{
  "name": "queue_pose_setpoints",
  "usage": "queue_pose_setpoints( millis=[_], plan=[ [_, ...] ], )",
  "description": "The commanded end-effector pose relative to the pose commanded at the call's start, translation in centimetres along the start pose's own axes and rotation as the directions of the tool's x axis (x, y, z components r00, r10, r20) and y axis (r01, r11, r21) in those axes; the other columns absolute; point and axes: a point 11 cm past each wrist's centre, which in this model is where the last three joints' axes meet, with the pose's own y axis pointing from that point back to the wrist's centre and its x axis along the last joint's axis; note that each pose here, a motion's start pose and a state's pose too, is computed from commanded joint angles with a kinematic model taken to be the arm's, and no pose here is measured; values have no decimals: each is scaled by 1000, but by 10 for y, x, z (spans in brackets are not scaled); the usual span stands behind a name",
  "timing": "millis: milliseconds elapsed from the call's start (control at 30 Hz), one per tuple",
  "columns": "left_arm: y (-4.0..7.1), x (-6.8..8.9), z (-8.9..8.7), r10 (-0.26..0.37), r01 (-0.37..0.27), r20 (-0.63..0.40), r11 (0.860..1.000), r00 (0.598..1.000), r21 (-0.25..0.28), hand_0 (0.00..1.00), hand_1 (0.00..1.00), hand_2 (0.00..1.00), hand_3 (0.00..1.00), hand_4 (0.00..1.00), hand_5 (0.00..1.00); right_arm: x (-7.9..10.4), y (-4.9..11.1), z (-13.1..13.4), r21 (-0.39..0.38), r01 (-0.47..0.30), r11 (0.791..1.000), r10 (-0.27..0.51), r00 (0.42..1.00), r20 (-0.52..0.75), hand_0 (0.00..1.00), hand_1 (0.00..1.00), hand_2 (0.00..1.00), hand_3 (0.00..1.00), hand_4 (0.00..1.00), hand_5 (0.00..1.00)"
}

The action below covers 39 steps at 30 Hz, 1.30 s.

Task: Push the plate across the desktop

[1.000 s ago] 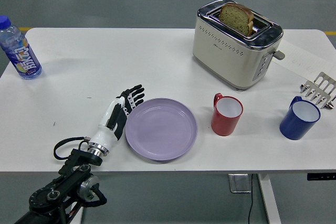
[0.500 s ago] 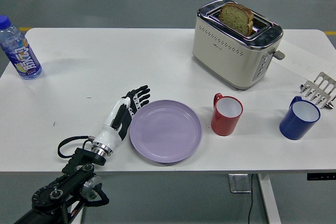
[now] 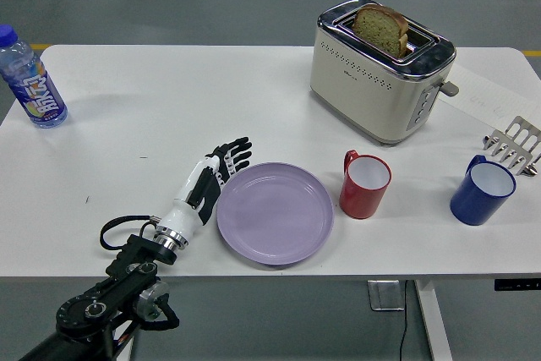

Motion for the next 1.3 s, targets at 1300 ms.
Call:
queue_pose_setpoints(
  millis=[1300],
  plan=[
    [-14,35,28,90,-89,14,996,996,-31,846,868,876,822,474,998,5,0,-5,10,-11,1000,11,1000,5,608,545,631,630,140,358]
  ],
)
